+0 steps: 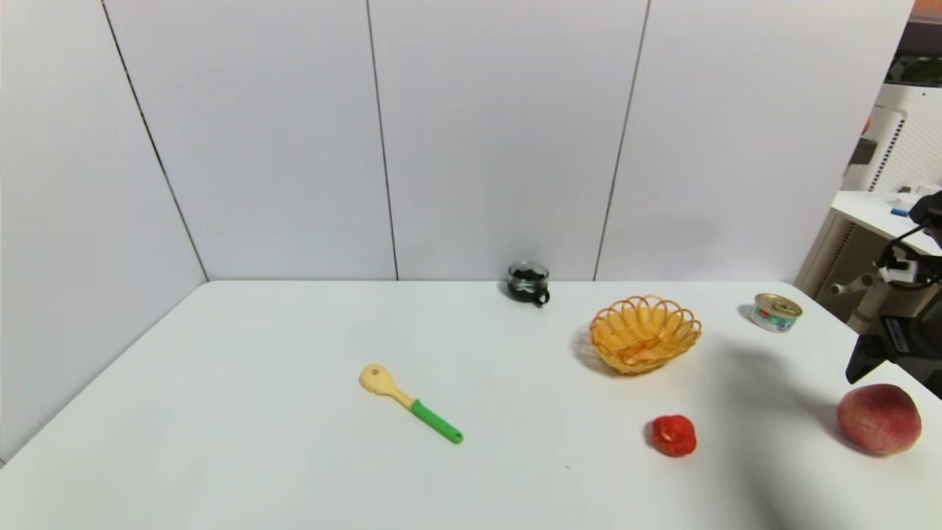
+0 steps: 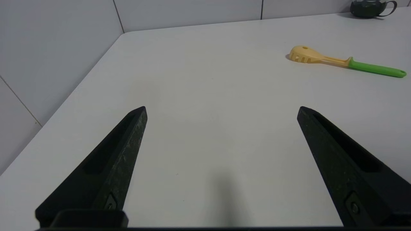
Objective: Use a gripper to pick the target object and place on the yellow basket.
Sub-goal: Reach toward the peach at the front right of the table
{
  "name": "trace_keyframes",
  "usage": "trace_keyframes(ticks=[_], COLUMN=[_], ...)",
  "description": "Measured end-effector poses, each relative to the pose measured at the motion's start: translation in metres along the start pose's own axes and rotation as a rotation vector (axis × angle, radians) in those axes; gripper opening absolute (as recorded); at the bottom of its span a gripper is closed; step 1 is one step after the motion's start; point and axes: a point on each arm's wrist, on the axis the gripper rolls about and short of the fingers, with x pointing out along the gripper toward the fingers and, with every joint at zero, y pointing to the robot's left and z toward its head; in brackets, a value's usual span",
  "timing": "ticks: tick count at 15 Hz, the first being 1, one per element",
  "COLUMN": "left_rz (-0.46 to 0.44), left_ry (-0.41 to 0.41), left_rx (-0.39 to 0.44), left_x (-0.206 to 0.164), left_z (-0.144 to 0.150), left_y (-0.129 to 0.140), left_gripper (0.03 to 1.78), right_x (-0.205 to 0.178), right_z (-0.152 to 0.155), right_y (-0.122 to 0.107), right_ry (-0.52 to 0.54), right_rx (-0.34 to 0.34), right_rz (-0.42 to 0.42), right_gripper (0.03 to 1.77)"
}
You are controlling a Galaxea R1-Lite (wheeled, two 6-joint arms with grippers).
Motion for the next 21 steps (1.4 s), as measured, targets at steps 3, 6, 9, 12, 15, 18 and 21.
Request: trace_keyframes(ticks=[3,6,9,12,15,18,21], left_rz=[0.001,0.000,0.000,0.000,0.000,0.000,0.000], left_ry=[0.000,0.000,0.000,0.000,0.000,0.000,0.000], left_rx=[0.000,0.000,0.000,0.000,0.000,0.000,0.000], left_x=[0.000,0.000,0.000,0.000,0.000,0.000,0.000], left_z=[0.000,0.000,0.000,0.000,0.000,0.000,0.000], left_y=[0.000,0.000,0.000,0.000,0.000,0.000,0.000], left_gripper=[1.69,1.69,1.69,1.69,1.69,1.69,1.69], right_x=[0.008,0.012,0.016,0.020,0.023,0.027,0.033], right_z=[0.005,0.006,0.007,0.007,0.002,-0.001,-0.001], right_y=[-0.009,-0.012,-0.013,-0.012,-0.009,-0.008,-0.006], right_ry=[0.017,0.028,0.040,0.063,0.114,0.142,0.165], right_rx=[0.028,0.046,0.050,0.048,0.040,0.036,0.028], right_rz=[0.004,0.043,0.068,0.091,0.114,0.116,0.117], right_gripper=[1.70,1.70,1.70,1.70,1.70,1.70,1.70])
